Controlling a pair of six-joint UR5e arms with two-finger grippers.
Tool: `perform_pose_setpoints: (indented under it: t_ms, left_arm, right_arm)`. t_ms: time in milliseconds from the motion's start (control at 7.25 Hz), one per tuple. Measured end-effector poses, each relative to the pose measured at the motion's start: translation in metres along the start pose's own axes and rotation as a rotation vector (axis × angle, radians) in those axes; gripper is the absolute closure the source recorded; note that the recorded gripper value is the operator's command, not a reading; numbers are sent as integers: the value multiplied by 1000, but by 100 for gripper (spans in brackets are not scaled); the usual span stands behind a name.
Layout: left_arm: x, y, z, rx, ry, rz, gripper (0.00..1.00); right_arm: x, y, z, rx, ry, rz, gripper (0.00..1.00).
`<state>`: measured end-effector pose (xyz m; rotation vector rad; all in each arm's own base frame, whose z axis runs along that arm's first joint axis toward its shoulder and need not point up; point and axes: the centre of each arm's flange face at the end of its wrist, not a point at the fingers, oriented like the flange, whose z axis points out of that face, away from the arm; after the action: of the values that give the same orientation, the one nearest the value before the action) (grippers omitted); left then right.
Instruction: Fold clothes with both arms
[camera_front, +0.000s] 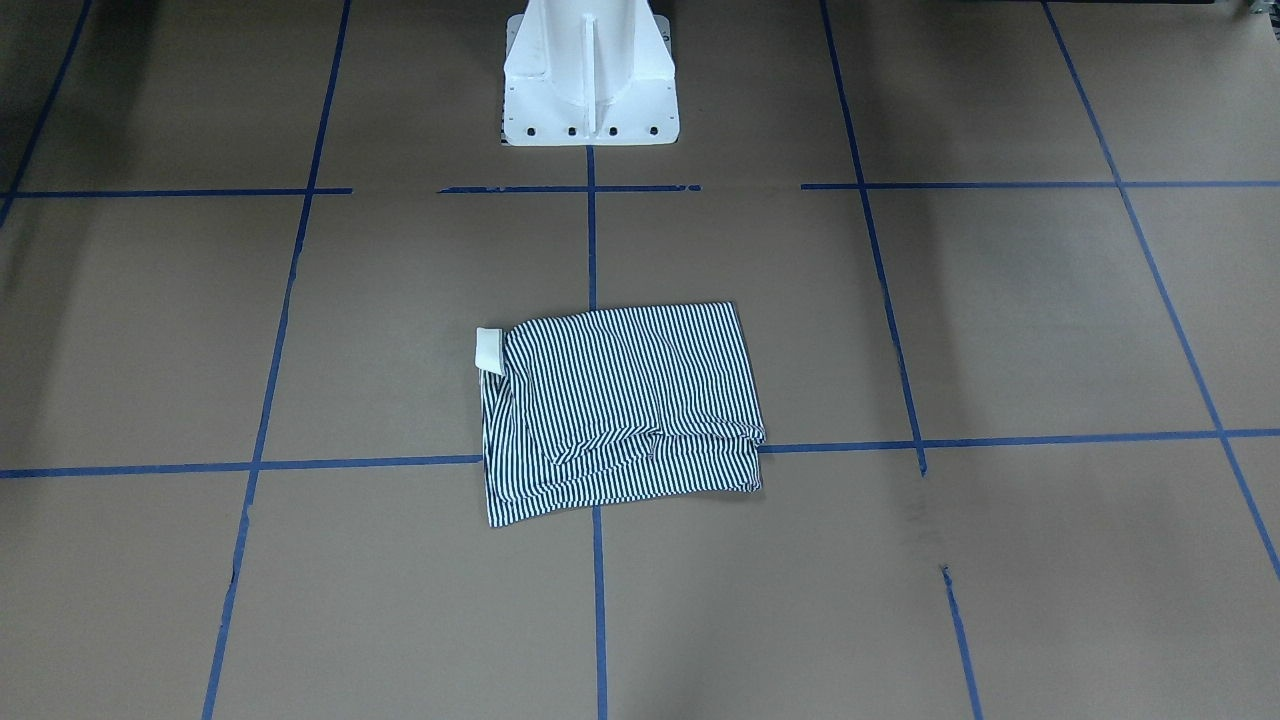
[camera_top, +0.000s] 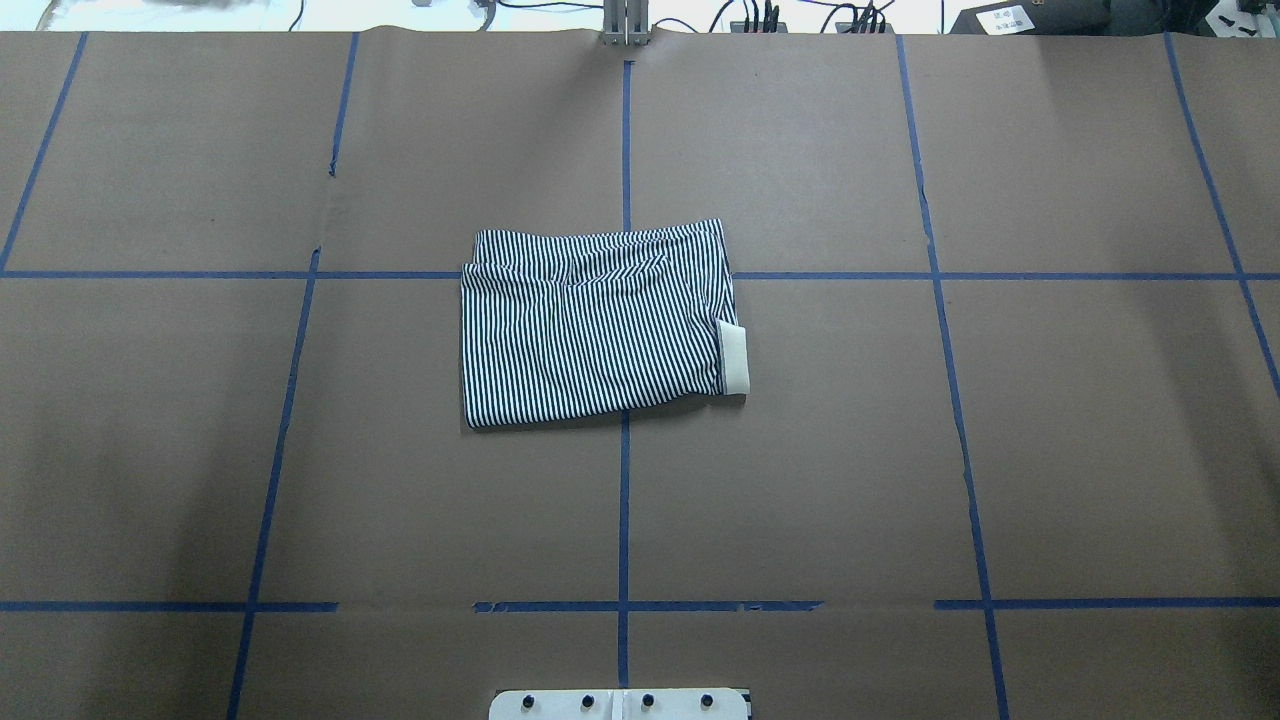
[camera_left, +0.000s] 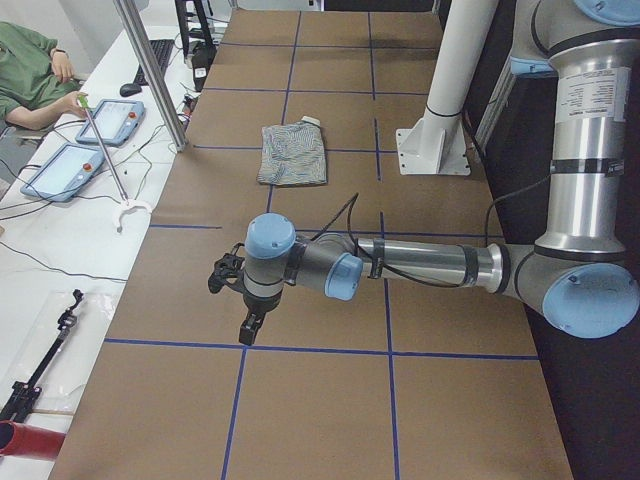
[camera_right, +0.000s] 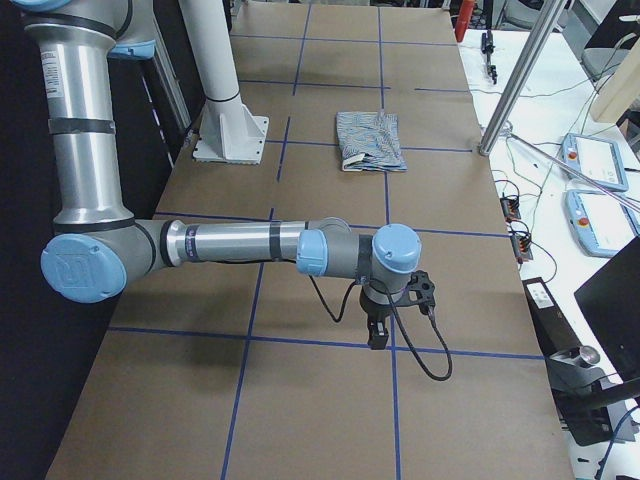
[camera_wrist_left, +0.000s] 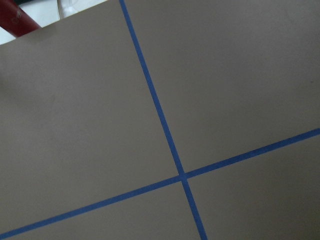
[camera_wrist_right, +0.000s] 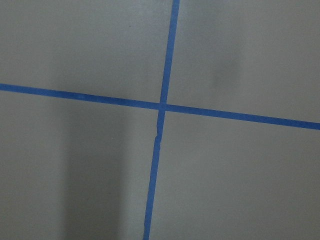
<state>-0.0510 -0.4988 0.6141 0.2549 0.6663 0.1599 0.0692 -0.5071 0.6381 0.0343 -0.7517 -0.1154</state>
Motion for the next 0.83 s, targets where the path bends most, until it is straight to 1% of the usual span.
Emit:
perform_pose_setpoints:
  t_ms: [138,276,552,828]
  left_arm:
    - [1,1,-1,-44,3,-30,0]
    - [2,1,-1,-73,5,-37,0]
    - [1,2,-1,-106,10,-8,0]
    - [2,-1,-1,-132,14,-14,0]
  right_arm:
    - [3,5,5,22,-10,-10,0]
    - [3,8,7,43,-16,-11,0]
    - [4,10,8,56,-19,-6,0]
    - [3,9,7,60,-21,7,0]
